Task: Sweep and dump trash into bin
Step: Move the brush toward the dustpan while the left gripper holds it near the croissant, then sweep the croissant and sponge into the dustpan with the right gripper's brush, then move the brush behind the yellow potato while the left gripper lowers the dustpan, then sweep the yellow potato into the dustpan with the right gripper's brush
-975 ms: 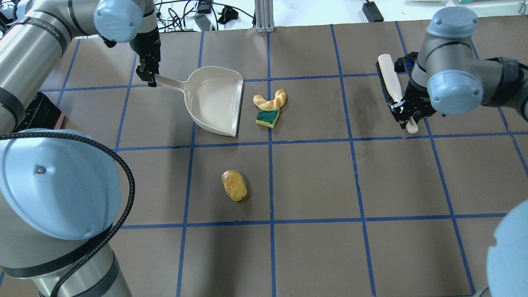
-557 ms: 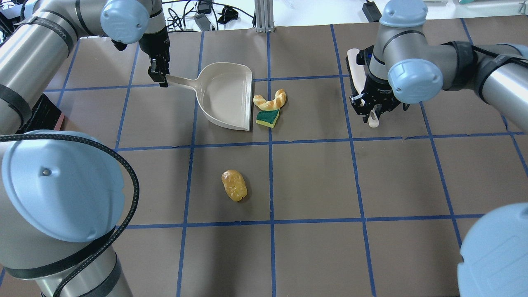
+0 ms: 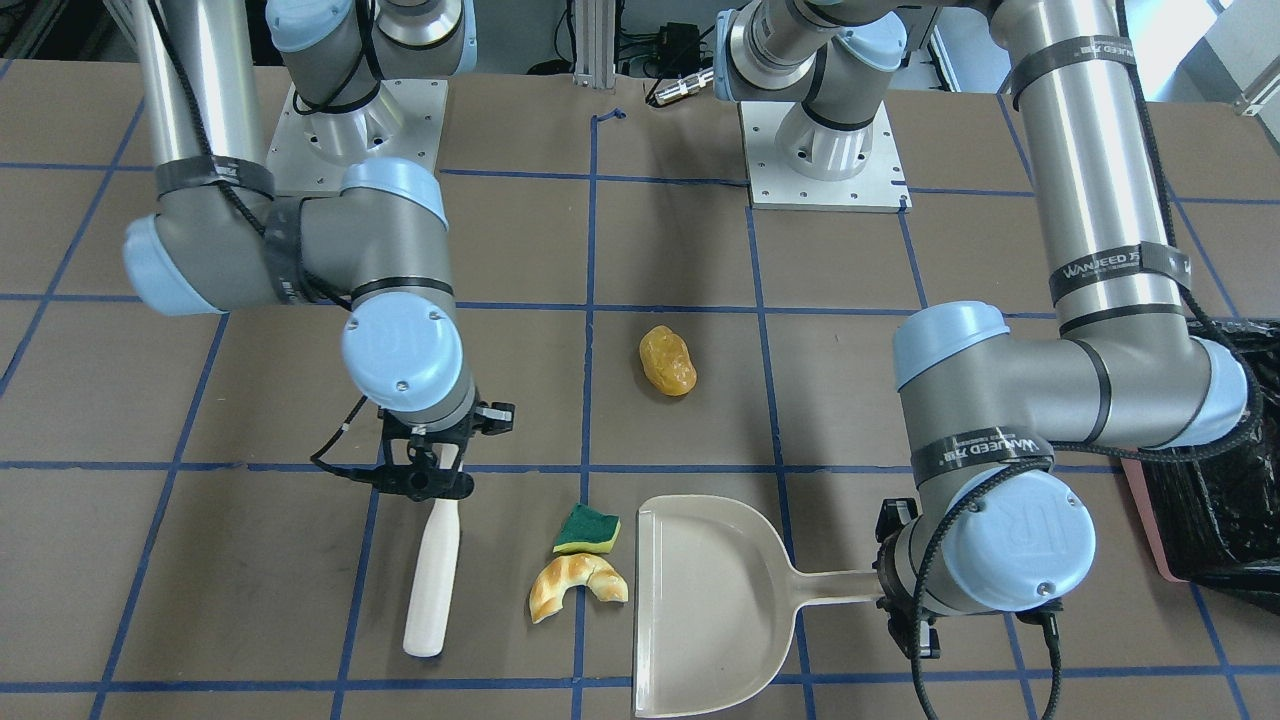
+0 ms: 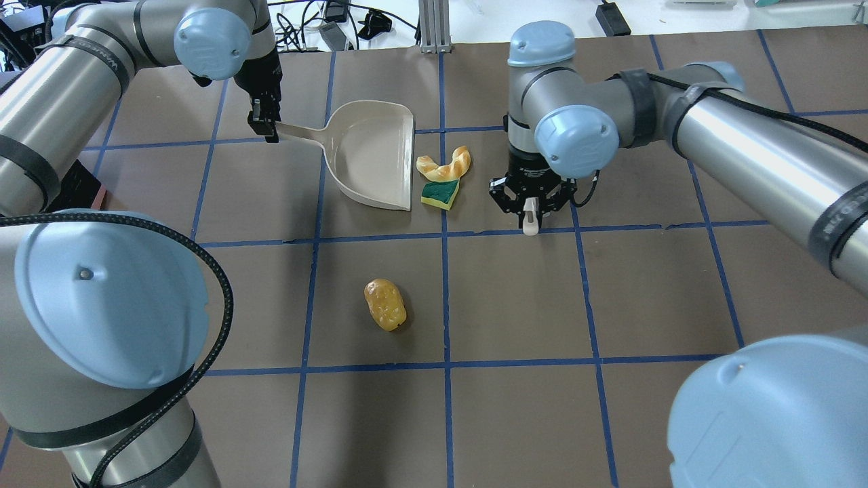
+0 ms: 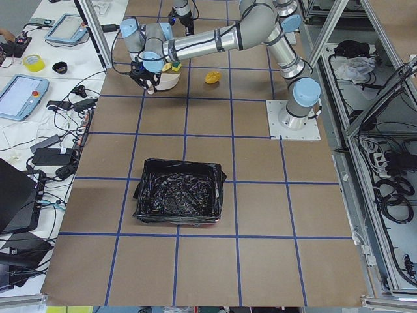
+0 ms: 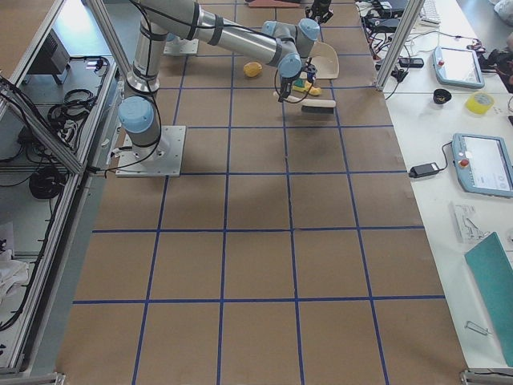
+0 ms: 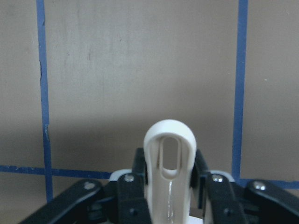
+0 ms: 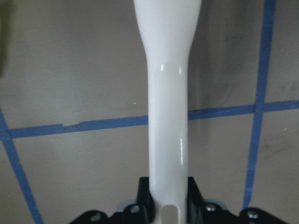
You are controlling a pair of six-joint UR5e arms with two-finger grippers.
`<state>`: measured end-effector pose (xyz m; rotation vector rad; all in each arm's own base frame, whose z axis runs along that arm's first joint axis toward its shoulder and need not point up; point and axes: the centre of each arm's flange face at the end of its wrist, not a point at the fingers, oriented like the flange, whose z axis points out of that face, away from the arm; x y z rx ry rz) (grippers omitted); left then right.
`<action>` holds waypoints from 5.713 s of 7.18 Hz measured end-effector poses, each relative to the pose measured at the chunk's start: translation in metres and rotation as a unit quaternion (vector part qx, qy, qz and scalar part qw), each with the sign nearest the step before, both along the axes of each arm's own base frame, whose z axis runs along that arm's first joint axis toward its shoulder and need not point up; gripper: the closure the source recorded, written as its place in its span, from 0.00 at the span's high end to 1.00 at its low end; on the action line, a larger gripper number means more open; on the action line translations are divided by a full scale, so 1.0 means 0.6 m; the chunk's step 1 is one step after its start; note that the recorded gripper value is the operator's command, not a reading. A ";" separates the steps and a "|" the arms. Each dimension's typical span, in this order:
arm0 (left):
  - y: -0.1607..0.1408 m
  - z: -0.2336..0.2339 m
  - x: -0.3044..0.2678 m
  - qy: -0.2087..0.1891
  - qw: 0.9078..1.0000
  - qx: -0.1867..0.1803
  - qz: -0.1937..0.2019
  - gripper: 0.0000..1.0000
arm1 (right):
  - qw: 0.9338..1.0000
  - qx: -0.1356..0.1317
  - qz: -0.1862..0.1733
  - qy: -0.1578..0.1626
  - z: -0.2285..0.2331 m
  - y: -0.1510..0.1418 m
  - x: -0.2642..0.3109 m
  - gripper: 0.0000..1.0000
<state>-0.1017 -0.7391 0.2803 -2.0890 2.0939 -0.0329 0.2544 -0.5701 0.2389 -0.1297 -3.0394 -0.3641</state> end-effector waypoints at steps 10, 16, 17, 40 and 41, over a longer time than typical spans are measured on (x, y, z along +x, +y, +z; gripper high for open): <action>0.039 -0.065 -0.056 0.069 0.998 0.003 0.008 0.00 | 0.996 -0.019 -0.054 -0.063 0.005 0.029 0.258 0.02; 0.047 -0.089 -0.068 0.161 0.986 0.001 -0.032 0.00 | 0.999 -0.030 -0.035 -0.023 0.086 0.032 0.225 0.02; 0.047 -0.083 -0.059 0.165 0.986 0.000 -0.033 0.00 | 0.999 -0.029 -0.031 -0.009 0.117 0.042 0.213 0.02; 0.510 -0.023 0.194 0.026 0.999 0.001 0.021 0.00 | 0.998 0.023 -0.065 -0.004 0.044 0.331 0.210 0.00; 0.507 -0.027 0.170 0.026 0.999 0.000 0.024 0.00 | 0.998 0.019 -0.067 -0.008 0.038 0.335 0.223 0.00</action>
